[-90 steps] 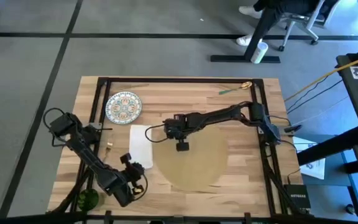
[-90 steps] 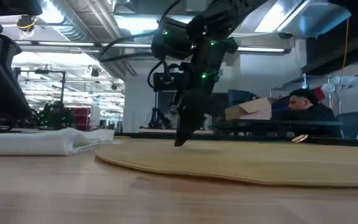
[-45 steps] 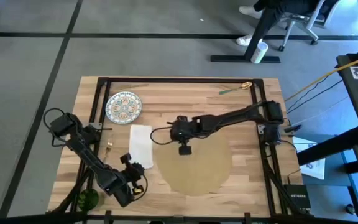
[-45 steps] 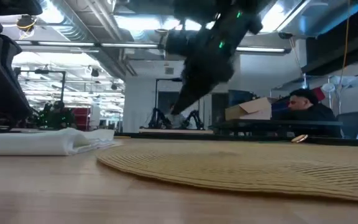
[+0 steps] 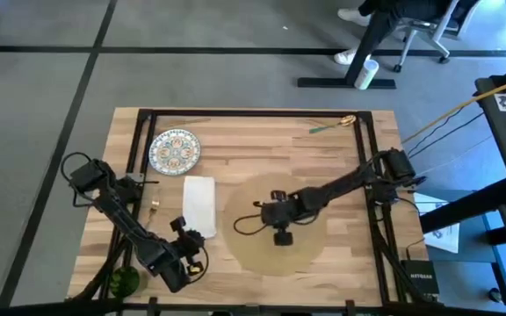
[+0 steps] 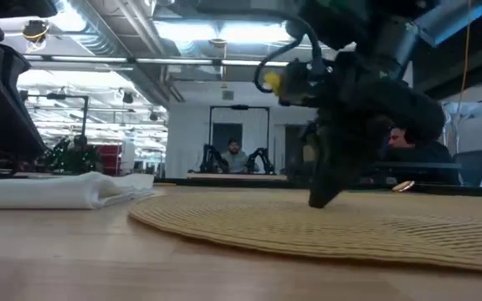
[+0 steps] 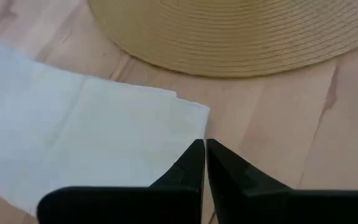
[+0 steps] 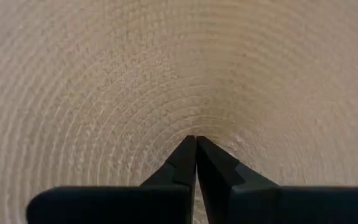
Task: Set table place
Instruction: Adjust the brown place mat
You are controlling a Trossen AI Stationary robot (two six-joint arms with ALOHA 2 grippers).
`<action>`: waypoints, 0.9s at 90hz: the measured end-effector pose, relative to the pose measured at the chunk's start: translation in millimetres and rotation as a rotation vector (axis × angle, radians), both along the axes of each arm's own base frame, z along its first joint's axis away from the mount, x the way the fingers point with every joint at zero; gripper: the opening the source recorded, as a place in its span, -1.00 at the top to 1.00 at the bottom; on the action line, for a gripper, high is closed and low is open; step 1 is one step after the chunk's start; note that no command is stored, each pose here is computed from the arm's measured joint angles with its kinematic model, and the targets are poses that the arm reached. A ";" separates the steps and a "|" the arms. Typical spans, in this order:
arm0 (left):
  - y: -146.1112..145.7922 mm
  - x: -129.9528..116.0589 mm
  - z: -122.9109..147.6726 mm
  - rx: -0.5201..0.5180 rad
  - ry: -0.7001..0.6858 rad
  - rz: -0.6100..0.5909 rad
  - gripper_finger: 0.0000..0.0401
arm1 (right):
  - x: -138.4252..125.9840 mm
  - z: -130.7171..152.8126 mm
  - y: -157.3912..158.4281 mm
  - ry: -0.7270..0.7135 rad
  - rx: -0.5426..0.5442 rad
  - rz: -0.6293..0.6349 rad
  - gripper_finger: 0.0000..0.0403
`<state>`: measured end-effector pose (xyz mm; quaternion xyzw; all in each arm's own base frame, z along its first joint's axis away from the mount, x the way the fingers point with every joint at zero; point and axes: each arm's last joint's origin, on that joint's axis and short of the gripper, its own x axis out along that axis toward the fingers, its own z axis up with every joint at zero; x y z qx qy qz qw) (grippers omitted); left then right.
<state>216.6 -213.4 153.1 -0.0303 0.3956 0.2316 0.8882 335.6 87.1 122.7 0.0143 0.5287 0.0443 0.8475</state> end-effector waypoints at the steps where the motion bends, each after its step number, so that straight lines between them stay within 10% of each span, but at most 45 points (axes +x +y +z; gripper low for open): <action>1: 0.1 0.2 0.0 -0.001 -0.001 0.001 1.00 | -0.2 -0.5 0.0 -0.003 0.002 -0.002 1.00; 81: -1.0 4.1 0.6 -0.010 -0.015 -0.018 1.00 | 2.0 -7.5 -34.8 -0.002 -0.034 -0.062 1.00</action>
